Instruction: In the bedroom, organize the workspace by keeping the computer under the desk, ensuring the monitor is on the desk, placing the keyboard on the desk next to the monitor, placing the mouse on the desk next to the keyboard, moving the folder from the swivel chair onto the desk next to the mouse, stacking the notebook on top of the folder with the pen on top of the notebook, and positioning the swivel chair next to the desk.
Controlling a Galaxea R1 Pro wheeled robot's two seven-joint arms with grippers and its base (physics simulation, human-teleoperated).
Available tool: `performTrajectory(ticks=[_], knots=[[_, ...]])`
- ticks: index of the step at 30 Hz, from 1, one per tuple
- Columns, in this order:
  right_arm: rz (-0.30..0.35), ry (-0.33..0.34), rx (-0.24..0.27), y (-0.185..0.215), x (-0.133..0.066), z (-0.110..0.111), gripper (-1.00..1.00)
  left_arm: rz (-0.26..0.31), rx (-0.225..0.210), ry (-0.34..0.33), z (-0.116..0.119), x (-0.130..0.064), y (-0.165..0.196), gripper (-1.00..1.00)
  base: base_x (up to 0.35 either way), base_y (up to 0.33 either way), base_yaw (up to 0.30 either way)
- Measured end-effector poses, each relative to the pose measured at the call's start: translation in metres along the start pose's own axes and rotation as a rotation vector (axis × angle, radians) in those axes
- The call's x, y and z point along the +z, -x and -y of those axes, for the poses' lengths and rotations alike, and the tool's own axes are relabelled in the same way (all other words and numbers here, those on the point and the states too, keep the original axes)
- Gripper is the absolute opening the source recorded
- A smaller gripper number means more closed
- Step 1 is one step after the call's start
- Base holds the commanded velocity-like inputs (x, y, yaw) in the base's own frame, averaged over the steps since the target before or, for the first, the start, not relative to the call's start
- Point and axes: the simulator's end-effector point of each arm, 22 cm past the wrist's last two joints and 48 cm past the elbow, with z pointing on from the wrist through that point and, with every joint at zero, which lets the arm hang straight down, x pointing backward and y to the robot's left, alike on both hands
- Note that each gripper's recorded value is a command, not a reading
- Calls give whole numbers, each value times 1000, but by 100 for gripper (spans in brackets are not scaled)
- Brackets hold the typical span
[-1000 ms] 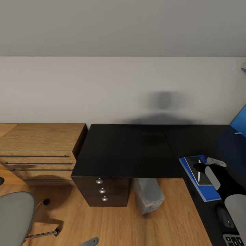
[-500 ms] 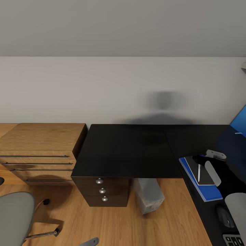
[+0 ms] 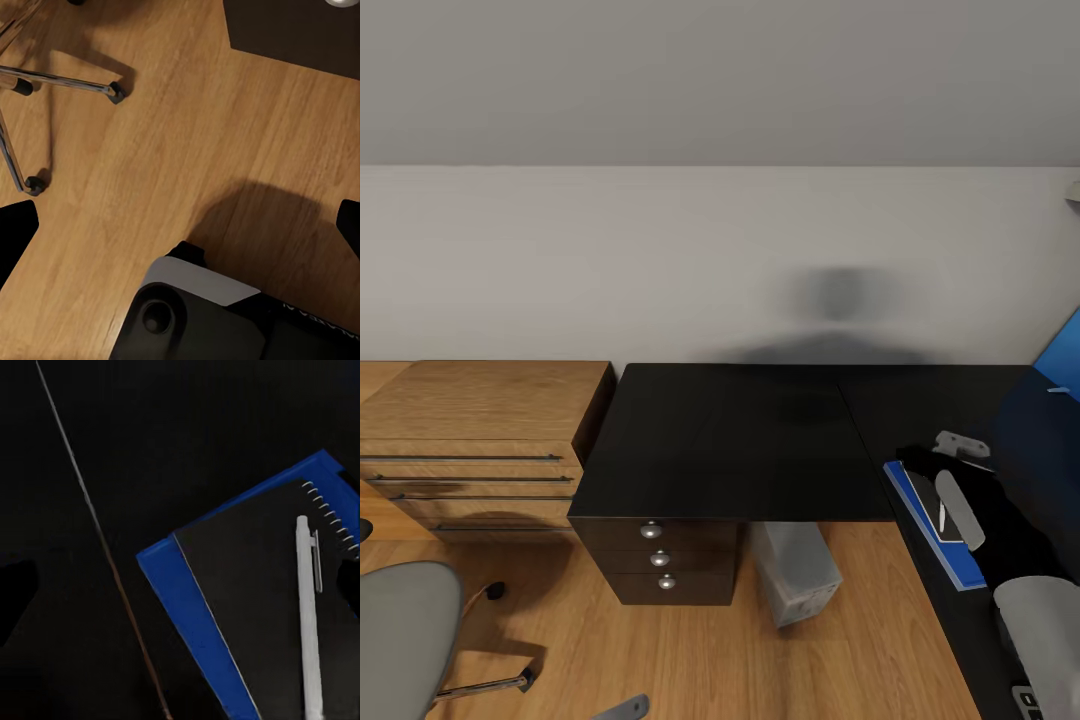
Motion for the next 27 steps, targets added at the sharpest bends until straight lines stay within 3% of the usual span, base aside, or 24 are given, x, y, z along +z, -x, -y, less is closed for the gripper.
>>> performTrajectory(ticks=[8,13,18,27], knots=[[-21,115,31,-28,-14,-75,100,0,0,0,0,0,0,100,0,0,0],[-33,155,13,-43,-22,-100,100,0,0,0,0,0,0,100,0,0,0],[-59,225,-12,-69,-35,-146,100,-2,-2,5,-3,2,0,100,-148,51,0],[-68,249,-10,-77,-40,-161,100,-3,-4,6,-4,3,0,100,-296,105,0]])
